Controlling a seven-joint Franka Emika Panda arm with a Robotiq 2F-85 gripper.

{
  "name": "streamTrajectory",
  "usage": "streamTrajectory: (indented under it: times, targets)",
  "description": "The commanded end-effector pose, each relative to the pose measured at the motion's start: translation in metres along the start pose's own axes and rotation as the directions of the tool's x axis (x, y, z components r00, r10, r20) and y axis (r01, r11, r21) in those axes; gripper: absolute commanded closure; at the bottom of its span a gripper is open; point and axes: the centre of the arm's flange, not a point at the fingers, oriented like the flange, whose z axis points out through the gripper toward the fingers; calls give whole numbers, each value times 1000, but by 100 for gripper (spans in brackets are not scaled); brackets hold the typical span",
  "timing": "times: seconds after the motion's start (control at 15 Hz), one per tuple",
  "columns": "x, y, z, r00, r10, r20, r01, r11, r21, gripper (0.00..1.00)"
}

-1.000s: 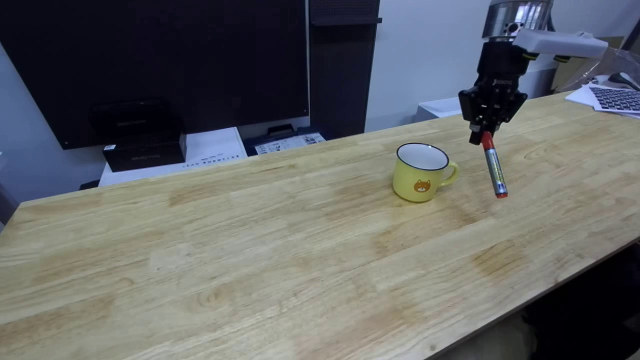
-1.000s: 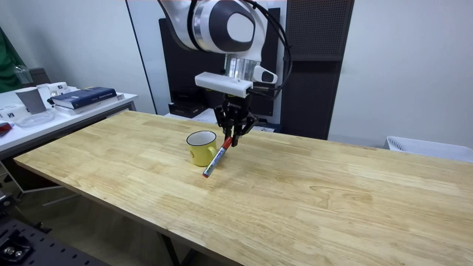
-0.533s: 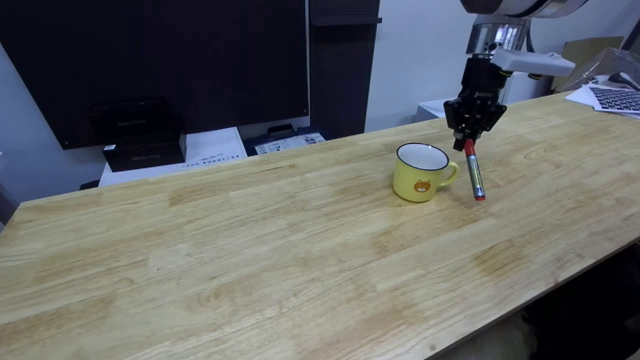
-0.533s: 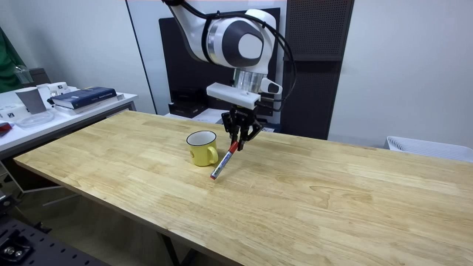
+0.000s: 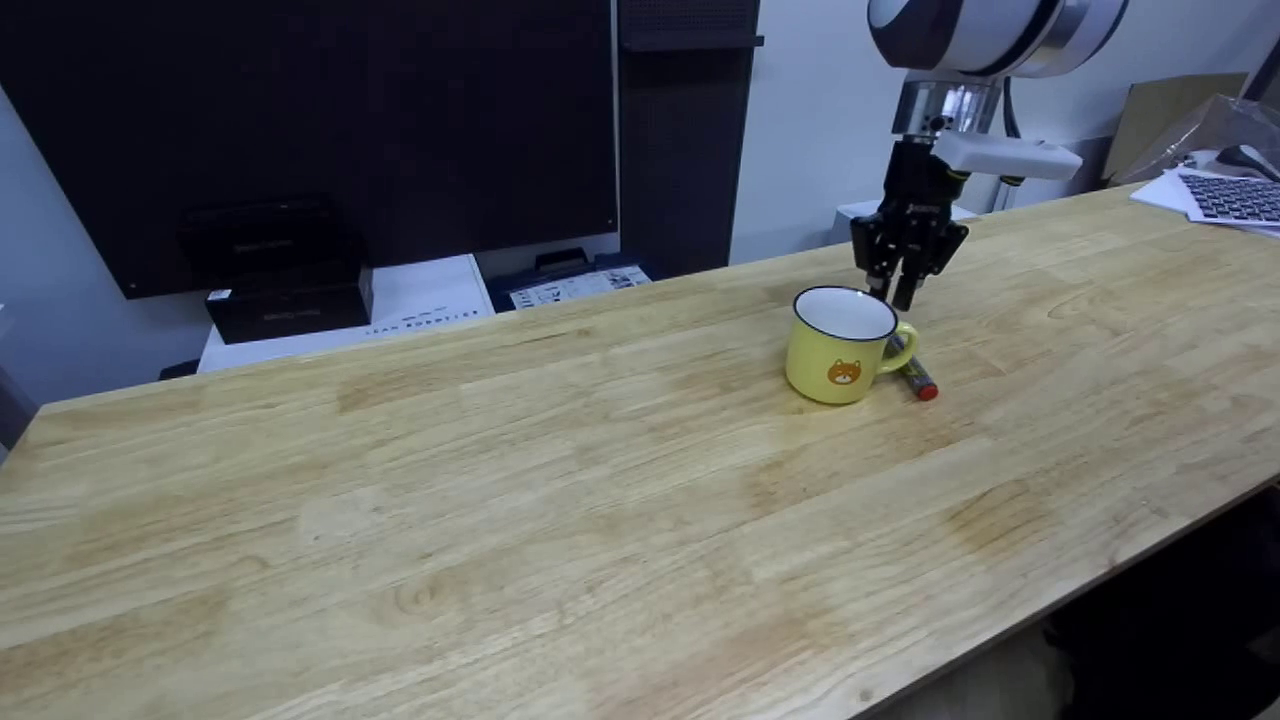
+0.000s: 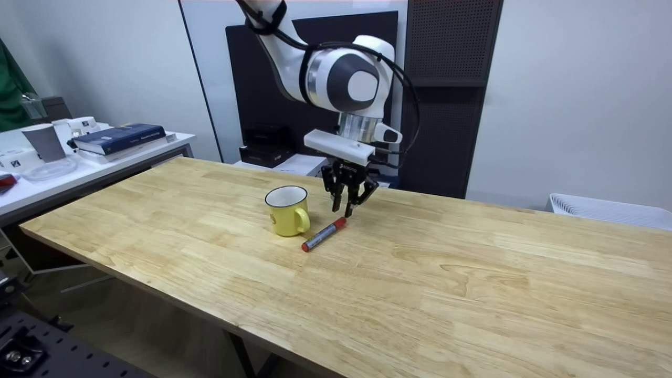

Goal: Take the red marker out of the yellow mug

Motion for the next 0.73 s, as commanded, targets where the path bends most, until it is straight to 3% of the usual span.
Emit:
streamTrajectory:
  times: [0.0,0.33,0.67]
  targets:
    - [18,-2,-17,999,-9,-37,10,1000,6,36]
    - [-1,-24,-56,993,-67,-97,64,997,-32,2]
    - [-58,-62,-120,975,-165,-148,146,980,-136,0]
